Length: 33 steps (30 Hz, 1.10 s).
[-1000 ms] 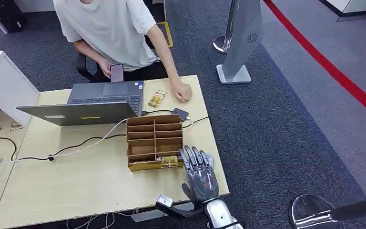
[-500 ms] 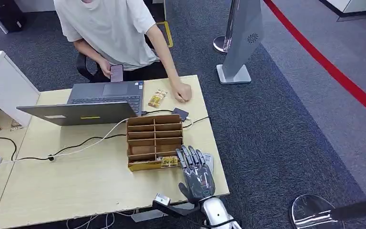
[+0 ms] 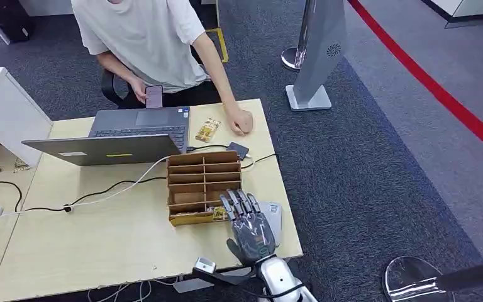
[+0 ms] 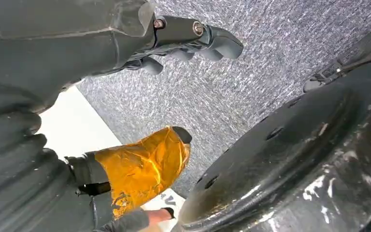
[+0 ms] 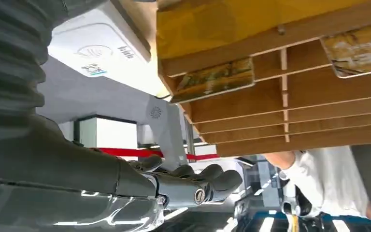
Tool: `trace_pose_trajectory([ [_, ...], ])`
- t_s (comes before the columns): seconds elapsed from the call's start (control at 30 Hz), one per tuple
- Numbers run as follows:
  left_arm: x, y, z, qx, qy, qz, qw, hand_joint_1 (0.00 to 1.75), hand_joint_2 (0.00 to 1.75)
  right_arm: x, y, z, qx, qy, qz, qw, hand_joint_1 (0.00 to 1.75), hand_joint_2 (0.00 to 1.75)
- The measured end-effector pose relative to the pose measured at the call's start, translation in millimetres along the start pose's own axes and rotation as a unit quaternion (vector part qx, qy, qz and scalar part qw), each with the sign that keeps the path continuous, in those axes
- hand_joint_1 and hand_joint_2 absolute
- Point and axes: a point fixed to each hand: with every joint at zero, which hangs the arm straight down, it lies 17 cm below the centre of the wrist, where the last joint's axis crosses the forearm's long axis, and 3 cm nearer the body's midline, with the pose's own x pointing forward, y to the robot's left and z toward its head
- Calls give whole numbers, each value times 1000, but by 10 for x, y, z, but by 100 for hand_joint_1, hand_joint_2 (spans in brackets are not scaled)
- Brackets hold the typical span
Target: Pass the card to the sensor for recognition and then transmit it.
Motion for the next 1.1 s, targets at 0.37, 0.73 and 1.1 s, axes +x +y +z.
trace_pose_trajectory([
  [0.37, 8, -5, 3, -3, -1, -8, 1000, 0, 175, 142, 23, -119, 4, -18, 8, 1000, 0, 175],
  [0.73, 10, -10, 4, -4, -1, -8, 1000, 0, 175, 275, 64, -180, 11, -35, 13, 999, 0, 175],
  [1.1, 14, -8, 5, -5, -2, -8, 1000, 0, 175, 395, 105, -204, 17, -45, 12, 999, 0, 175],
])
